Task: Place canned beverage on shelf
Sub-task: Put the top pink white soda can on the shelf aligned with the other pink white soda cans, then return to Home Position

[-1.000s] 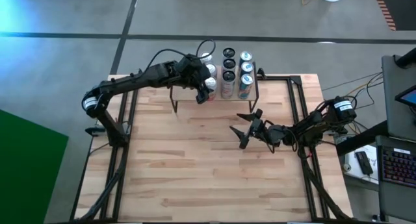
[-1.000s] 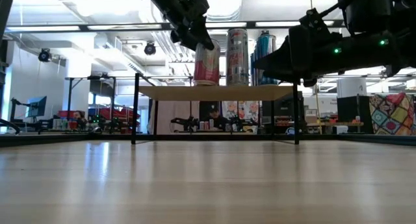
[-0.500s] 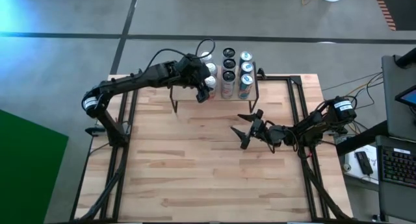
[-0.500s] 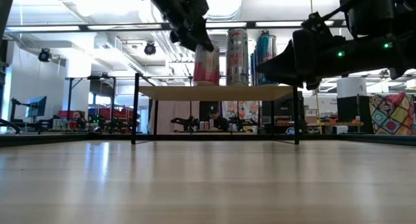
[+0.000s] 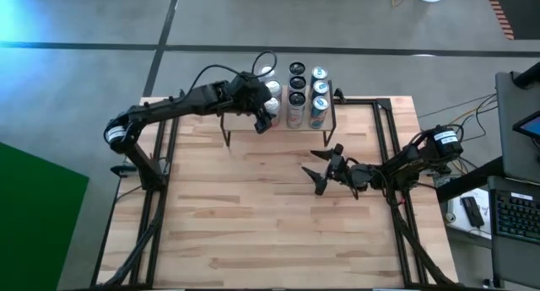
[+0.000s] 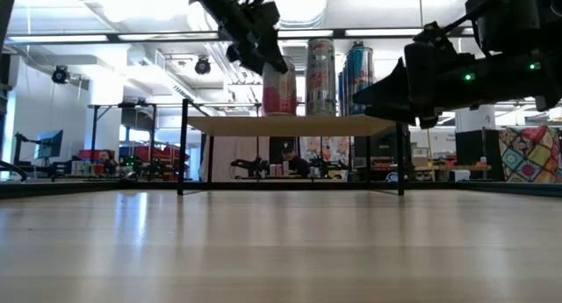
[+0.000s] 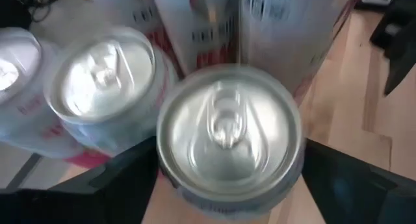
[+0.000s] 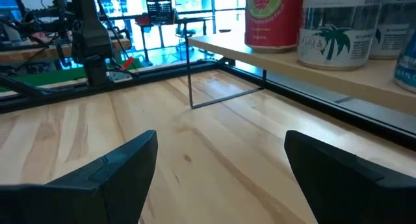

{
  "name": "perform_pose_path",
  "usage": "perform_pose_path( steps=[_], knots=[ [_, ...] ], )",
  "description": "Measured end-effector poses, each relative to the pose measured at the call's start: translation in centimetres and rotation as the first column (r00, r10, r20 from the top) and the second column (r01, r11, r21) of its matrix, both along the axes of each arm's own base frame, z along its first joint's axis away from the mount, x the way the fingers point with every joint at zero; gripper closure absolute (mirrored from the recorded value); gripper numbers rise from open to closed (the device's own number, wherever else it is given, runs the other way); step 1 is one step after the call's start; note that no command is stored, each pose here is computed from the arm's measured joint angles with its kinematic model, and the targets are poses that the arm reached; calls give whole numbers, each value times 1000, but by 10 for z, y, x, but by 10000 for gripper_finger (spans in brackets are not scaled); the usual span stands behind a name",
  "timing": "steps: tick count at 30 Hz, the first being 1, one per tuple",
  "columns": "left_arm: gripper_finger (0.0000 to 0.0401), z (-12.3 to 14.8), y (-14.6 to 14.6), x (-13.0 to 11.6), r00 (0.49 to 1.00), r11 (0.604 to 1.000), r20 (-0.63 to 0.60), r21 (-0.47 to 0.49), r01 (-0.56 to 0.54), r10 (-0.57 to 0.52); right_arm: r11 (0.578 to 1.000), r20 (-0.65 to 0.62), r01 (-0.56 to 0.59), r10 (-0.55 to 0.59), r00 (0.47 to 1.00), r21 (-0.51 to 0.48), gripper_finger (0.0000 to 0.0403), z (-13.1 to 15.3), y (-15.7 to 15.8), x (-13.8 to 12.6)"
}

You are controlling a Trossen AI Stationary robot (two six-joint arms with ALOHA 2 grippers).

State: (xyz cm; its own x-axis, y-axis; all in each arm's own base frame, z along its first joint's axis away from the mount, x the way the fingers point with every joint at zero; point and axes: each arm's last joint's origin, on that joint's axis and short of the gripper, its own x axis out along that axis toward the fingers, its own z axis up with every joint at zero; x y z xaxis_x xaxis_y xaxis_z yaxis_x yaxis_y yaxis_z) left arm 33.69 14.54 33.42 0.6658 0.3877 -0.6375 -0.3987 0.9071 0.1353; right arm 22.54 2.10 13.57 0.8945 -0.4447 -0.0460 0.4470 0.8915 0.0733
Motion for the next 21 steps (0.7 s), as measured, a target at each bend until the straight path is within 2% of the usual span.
perform_pose_path(
  steps=[4,8,15,18,21],
  knots=[
    [35,-7,-2,-5,1000,1000,-9,-3,-7,7,1000,8,0,0,1000,-10,77,3,0,-1],
    [20,1,-6,-18,999,999,31,29,-36,35,999,26,0,1,1000,-32,77,8,0,-1],
    [17,23,-30,-56,990,997,132,43,-66,59,999,39,-1,3,999,-53,77,13,0,-2],
    [17,20,-46,-73,982,995,169,42,-86,78,997,53,-53,56,997,-53,77,15,1,-1],
    [20,9,-65,-86,964,997,258,26,-67,58,992,74,-111,115,991,-53,77,17,3,-1]
  ],
)
